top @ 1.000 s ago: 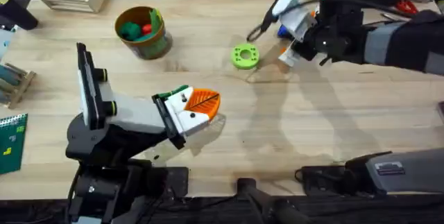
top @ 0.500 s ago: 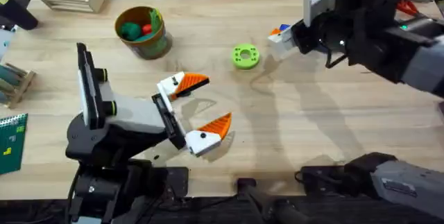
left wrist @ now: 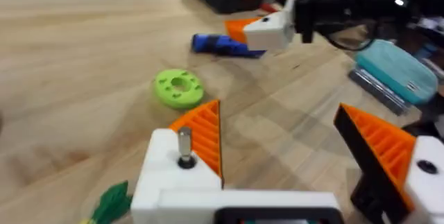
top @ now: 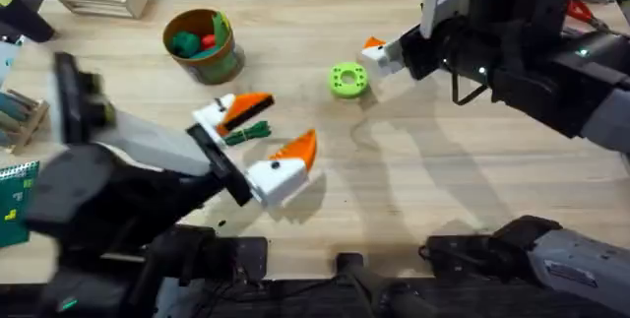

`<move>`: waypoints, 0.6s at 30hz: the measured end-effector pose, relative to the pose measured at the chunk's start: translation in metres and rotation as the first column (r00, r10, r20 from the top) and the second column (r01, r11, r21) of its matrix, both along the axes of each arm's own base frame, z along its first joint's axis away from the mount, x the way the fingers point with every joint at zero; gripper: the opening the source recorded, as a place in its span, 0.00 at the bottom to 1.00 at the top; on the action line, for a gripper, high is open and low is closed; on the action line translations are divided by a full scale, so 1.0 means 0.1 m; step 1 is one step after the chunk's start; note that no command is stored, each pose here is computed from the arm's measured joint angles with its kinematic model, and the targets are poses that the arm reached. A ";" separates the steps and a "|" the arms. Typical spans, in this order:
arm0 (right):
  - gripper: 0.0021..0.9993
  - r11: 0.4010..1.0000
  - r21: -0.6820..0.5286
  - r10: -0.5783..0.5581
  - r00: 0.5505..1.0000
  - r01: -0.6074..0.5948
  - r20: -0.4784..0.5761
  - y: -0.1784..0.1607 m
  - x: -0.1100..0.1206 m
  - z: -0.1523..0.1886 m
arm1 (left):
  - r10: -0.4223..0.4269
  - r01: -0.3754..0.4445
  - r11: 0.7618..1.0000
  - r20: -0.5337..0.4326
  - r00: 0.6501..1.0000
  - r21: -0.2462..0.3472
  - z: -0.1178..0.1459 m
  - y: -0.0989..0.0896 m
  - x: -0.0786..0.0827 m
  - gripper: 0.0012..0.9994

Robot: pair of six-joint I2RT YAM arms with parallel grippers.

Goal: Pick up the gripper from the table and insert it into the empty holder that is missing its gripper. Then pick up a screw, insert it into the mounting hole, and use the screwdriver to tighten it. Finally, clean up the table by picking up the vegetable and placing it into the bucket.

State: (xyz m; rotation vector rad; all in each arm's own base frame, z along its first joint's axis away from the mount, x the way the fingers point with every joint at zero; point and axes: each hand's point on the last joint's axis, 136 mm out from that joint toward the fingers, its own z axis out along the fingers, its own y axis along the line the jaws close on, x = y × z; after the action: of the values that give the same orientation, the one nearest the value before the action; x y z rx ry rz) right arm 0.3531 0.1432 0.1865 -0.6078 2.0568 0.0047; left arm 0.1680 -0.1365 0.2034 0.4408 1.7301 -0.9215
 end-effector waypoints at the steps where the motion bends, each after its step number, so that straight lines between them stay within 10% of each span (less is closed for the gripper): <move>1: 0.99 1.000 0.007 -0.005 1.000 0.005 -0.003 0.00 0.00 0.00 | 0.027 -0.026 1.000 -0.025 0.999 0.009 0.04 0.03 0.01 0.99; 5: 0.99 0.999 0.030 -0.020 1.000 0.021 -0.009 0.00 0.00 0.00 | 0.167 -0.152 0.984 -0.210 0.963 0.088 0.13 0.22 0.06 0.99; 9: 0.99 0.999 0.039 -0.026 1.000 0.027 -0.013 0.00 0.00 0.00 | 0.325 -0.241 0.940 -0.417 0.849 0.240 0.06 0.45 0.12 0.99; 18: 0.99 0.999 0.042 -0.028 1.000 0.029 -0.013 0.00 0.00 0.00 | 0.460 -0.227 0.875 -0.586 0.667 0.428 -0.08 0.62 0.61 0.99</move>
State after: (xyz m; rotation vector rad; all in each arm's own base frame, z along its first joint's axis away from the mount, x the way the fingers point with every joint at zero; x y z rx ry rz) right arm 0.3531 0.1432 0.1865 -0.5534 2.0723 0.0354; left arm 0.2293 -0.0747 0.1955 -0.0689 2.5520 -0.5265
